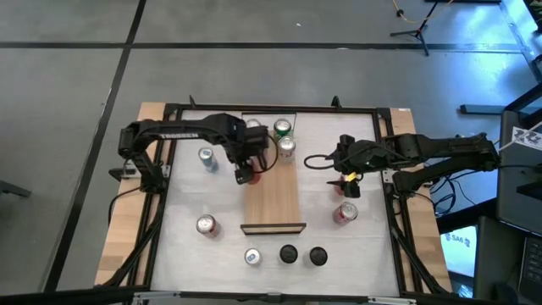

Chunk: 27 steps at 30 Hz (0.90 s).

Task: Place canned beverage on shelf
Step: Put the left black soda can on the shelf

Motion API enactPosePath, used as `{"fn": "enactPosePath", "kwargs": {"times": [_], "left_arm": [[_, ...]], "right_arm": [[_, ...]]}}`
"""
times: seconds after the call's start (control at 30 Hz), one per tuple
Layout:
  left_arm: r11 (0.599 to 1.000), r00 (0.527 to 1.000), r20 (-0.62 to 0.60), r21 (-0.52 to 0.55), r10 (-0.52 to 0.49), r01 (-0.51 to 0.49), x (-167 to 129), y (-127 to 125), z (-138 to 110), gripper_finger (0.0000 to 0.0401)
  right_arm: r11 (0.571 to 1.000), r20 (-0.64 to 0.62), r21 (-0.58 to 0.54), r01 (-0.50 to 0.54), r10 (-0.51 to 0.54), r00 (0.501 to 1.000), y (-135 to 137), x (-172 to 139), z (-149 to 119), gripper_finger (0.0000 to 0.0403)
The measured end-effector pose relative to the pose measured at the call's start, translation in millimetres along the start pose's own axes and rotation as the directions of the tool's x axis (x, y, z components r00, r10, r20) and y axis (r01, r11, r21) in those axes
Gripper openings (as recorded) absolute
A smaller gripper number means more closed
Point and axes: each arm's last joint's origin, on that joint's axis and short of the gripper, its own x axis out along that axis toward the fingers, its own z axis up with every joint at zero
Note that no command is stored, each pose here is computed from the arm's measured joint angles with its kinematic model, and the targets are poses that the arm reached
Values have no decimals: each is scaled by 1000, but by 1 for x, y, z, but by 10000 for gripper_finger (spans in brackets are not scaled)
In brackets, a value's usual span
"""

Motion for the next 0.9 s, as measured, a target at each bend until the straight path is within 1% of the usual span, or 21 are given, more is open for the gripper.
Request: {"fn": "enactPosePath", "kwargs": {"times": [0.27, 0.47, 0.63, 0.7, 0.9], "left_arm": [[999, 1000, 1, 18, 26, -26, 11, 3, 8, 283], [997, 999, -19, 64, 39, -37, 22, 2, 13, 283], [993, 999, 9, 111, 45, -46, 22, 2, 15, 283], [991, 999, -1, 121, 54, -54, 22, 2, 14, 283], [961, 998, -2, 269, 58, -56, 22, -4, 13, 283]], "right_arm": [[1000, 1, 0, 0, 0, 1000, 0, 0, 0, 356], [1000, 0, 0, 0, 0, 1000, 0, 0, 0, 356], [1000, -1, 0, 0, 0, 1000, 0, 0, 0, 356], [1000, -2, 0, 0, 0, 1000, 0, 0, 0, 356], [1000, -1, 0, 0, 0, 1000, 0, 0, 0, 356]]}}
